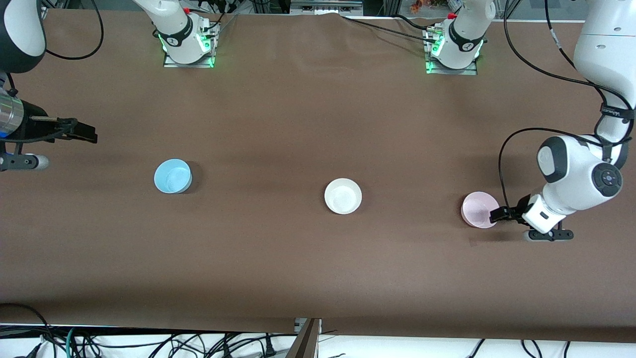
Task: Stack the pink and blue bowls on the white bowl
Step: 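Lower the left gripper onto the pink bowl rim while the right gripper approaches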
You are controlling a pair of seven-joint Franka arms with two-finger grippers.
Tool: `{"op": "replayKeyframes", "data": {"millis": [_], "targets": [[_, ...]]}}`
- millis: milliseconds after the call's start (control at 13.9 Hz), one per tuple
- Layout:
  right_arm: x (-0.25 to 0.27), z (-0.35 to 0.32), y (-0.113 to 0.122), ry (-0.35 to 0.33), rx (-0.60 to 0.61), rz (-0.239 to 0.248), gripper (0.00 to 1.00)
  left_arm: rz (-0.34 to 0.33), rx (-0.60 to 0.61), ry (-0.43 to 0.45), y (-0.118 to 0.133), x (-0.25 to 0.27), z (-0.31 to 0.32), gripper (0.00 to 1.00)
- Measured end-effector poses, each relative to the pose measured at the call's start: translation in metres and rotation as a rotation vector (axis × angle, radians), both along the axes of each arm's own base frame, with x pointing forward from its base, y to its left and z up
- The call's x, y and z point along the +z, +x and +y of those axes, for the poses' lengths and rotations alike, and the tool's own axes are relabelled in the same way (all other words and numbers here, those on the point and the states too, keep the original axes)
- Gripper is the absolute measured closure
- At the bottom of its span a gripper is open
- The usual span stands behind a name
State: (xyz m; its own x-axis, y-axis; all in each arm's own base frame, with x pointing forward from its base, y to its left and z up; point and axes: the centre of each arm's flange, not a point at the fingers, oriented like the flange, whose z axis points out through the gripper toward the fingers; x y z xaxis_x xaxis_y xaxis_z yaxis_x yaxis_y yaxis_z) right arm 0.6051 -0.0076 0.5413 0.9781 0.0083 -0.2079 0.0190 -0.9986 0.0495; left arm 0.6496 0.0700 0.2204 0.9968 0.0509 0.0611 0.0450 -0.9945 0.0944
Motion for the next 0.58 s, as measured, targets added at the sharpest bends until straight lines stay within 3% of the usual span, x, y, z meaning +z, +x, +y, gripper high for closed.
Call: {"op": "replayKeyframes", "data": {"millis": [216,361,505,577], "targets": [[-0.02,-0.001,0.007,0.0,-0.002,0.029,0.0,0.003,-0.002,0.008,-0.022,-0.006,-0.002,0.07],[-0.028,-0.001,0.014,0.001,0.0,0.016,0.0,0.005,-0.017,0.035,-0.031,0.0,0.002,0.07],[-0.037,-0.001,0.019,0.002,0.002,0.01,0.0,0.007,-0.022,0.051,-0.038,0.005,0.007,0.19],[-0.046,0.0,0.023,0.006,0.002,0.013,0.0,0.01,-0.023,0.055,-0.041,0.006,0.008,0.19]]}}
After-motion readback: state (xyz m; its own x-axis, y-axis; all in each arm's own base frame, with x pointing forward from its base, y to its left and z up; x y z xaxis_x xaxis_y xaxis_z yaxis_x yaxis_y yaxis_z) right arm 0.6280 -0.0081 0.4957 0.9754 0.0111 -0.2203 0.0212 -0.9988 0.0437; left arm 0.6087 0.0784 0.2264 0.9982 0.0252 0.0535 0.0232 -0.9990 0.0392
